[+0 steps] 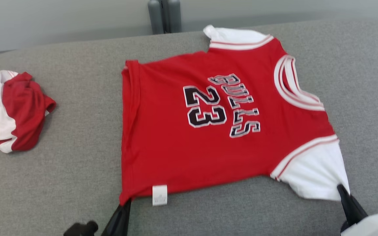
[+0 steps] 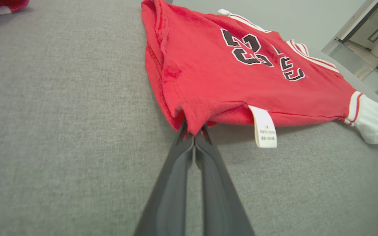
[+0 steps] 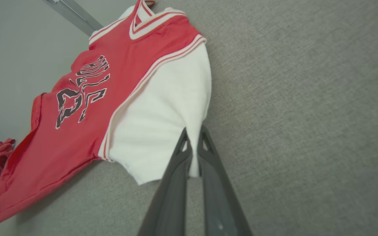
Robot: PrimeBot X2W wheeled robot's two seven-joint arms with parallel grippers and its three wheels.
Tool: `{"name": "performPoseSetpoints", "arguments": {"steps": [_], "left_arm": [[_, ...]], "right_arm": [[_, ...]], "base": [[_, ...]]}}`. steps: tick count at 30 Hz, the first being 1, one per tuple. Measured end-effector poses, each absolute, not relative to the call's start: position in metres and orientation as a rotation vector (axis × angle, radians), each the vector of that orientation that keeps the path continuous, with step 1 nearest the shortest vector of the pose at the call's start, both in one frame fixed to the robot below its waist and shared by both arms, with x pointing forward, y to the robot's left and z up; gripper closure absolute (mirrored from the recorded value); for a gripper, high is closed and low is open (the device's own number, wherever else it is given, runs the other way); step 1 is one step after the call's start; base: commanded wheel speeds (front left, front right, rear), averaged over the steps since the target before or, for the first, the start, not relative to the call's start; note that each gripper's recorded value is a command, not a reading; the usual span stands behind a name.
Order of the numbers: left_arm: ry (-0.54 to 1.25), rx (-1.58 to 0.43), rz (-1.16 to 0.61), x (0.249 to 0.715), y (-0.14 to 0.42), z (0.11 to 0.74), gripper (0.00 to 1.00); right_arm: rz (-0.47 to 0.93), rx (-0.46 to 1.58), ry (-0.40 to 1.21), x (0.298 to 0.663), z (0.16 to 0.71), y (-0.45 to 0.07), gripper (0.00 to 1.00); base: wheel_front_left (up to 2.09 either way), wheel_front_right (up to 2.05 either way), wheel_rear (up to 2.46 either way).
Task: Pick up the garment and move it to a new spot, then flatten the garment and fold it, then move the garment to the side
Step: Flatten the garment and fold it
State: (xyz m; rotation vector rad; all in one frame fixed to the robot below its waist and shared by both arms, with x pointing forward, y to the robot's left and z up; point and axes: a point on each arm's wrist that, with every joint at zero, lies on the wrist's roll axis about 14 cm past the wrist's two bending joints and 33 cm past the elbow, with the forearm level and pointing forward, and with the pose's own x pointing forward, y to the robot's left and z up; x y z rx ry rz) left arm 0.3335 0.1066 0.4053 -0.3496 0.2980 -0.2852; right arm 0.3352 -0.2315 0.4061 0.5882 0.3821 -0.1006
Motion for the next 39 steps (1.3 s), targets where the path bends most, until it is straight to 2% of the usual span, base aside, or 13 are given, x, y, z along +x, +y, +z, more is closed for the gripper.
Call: {"name": "performPoseSetpoints", "arguments": {"steps": [5,9,13,17,24,29,30,31,32,36,39], "left_arm": [[0.336,-0.353,-0.228,0.272,0.113,0.401,1.00],[0.303,-0.360,-0.209,0.264,0.119,0.410,1.00],[0.290,-0.380,-0.238,0.271,0.113,0.424,1.00],[0.252,-0.409,-0.284,0.301,0.108,0.448,1.00],[0.327,-0.379,-0.354,0.348,0.104,0.453,1.00],[0.388,-0.348,-0.363,0.383,0.104,0.442,0.98],[0.402,-0.333,-0.358,0.387,0.105,0.437,0.79],[0.429,-0.324,-0.338,0.391,0.108,0.430,0.56],[0.449,-0.320,-0.329,0.393,0.109,0.423,0.02],[0.502,-0.334,-0.301,0.392,0.111,0.405,0.00],[0.485,-0.339,-0.274,0.392,0.119,0.407,0.00]], "right_arm": [[-0.162,0.589,0.451,0.270,0.398,-0.248,1.00],[-0.124,0.569,0.451,0.274,0.407,-0.247,1.00],[-0.039,0.546,0.418,0.301,0.429,-0.236,1.00],[0.040,0.500,0.387,0.337,0.452,-0.226,1.00],[0.153,0.364,0.357,0.410,0.484,-0.210,1.00],[0.173,0.280,0.438,0.444,0.469,-0.204,1.00],[0.180,0.261,0.450,0.448,0.466,-0.202,0.77],[0.192,0.237,0.461,0.453,0.463,-0.199,0.00],[0.200,0.231,0.464,0.458,0.461,-0.195,0.00],[0.202,0.223,0.415,0.471,0.463,-0.193,0.00],[0.206,0.170,0.393,0.462,0.468,-0.200,0.00]], "base": [[0.00,0.00,0.00],[0.00,0.00,0.00],[0.00,0.00,0.00],[0.00,0.00,0.00],[0.00,0.00,0.00],[0.00,0.00,0.00],[0.00,0.00,0.00],[0.00,0.00,0.00],[0.00,0.00,0.00],[0.00,0.00,0.00],[0.00,0.00,0.00]]}}
